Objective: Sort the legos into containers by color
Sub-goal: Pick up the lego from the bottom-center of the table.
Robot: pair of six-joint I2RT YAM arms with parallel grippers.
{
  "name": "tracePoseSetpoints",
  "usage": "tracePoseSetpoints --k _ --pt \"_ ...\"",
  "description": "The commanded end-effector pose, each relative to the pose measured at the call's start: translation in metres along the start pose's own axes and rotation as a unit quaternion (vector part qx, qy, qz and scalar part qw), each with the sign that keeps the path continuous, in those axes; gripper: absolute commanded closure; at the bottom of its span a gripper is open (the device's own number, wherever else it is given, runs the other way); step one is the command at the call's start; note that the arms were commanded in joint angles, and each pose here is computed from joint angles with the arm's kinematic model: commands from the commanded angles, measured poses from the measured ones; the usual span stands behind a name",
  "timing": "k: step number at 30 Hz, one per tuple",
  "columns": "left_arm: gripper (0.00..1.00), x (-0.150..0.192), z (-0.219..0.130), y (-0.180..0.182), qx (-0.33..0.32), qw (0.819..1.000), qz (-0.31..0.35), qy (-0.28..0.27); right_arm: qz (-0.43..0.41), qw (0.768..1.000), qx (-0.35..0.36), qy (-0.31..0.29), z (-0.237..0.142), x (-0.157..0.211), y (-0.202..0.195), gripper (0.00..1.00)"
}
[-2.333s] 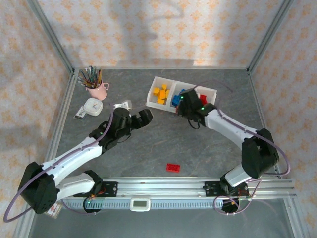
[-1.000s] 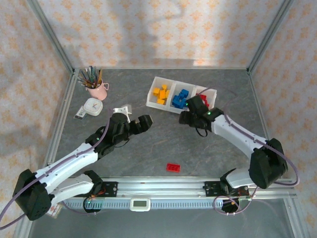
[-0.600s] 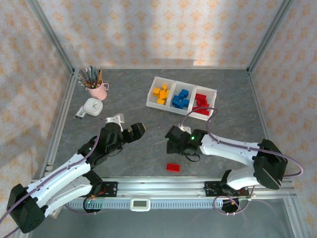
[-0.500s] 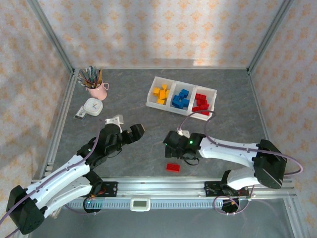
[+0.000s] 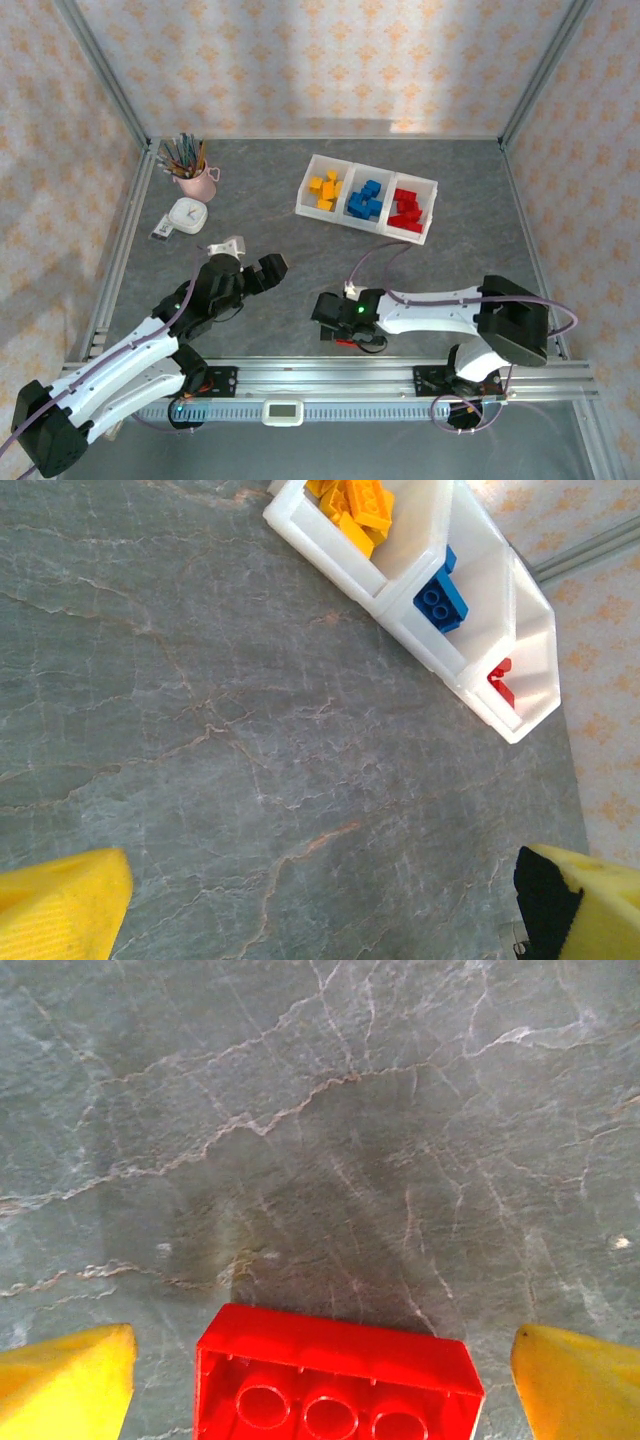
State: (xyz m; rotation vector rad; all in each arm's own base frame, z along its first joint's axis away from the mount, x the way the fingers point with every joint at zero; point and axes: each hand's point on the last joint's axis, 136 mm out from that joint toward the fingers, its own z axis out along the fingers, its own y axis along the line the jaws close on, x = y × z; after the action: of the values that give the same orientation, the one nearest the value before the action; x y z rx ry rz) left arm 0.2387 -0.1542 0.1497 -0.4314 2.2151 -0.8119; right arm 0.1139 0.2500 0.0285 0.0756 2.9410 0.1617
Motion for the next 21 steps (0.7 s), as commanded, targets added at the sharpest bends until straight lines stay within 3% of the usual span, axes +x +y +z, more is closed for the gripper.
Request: tracePoseSetpoints --k 1,16,21 --pt "0.01 0.0 0.0 0.01 -0.015 1.0 -0.004 -0.007 0.006 1.0 0.01 -0.007 0.005 -0.001 -0.001 0.08" --pt "0.01 -0.002 0.002 0.009 -0.012 1.0 -0.005 -0.009 -0.021 0.999 -0.011 -0.023 0.0 -0.01 0.016 0.45" --pt "0.01 -0.007 0.003 0.001 -0.004 1.0 -0.004 -0.013 -0.023 0.998 -0.007 -0.056 -0.019 -0.038 0.012 0.47"
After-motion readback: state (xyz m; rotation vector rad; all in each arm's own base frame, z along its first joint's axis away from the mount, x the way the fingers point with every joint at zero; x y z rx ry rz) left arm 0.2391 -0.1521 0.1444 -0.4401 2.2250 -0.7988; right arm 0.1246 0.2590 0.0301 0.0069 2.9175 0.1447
